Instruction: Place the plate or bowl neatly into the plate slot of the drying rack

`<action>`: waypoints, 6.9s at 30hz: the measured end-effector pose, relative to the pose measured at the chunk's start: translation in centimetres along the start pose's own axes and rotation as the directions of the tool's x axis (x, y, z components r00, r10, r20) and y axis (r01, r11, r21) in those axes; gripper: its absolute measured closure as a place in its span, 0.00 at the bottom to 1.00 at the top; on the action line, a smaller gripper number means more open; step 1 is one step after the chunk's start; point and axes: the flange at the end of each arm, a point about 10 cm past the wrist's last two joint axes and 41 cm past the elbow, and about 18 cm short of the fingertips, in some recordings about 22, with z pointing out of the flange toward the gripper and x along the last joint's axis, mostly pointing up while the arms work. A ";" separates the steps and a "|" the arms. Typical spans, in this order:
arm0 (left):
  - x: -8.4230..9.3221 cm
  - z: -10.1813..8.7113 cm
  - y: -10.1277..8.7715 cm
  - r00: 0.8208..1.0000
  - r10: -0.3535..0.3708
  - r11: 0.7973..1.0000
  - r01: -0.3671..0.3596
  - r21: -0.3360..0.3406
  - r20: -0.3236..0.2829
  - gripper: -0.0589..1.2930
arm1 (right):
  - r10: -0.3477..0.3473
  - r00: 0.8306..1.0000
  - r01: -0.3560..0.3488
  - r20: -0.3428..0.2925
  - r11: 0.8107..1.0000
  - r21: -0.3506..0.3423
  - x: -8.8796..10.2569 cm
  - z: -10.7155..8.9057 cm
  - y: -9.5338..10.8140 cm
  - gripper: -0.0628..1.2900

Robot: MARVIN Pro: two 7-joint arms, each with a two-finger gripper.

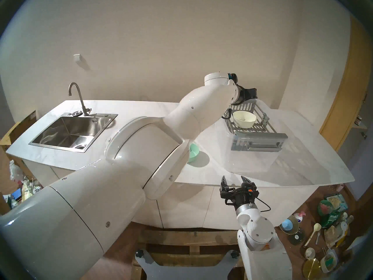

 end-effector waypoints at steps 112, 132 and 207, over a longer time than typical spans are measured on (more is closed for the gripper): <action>-1.9 -23.9 -12.4 0.958 0.189 0.788 -0.018 0.615 -0.214 0.02 | -0.001 1.000 0.001 0.000 1.000 0.001 0.0 0.0 0.0 0.06; -1.9 -23.9 -12.4 0.958 0.188 0.789 -0.017 0.614 -0.215 0.02 | 0.048 0.997 -0.040 -0.062 0.992 0.118 6.7 -1.1 -2.4 0.06; -2.0 -23.8 -12.3 0.959 0.187 0.790 -0.017 0.612 -0.214 0.02 | -0.122 0.986 0.165 -0.115 0.811 0.562 11.7 2.5 -16.5 0.06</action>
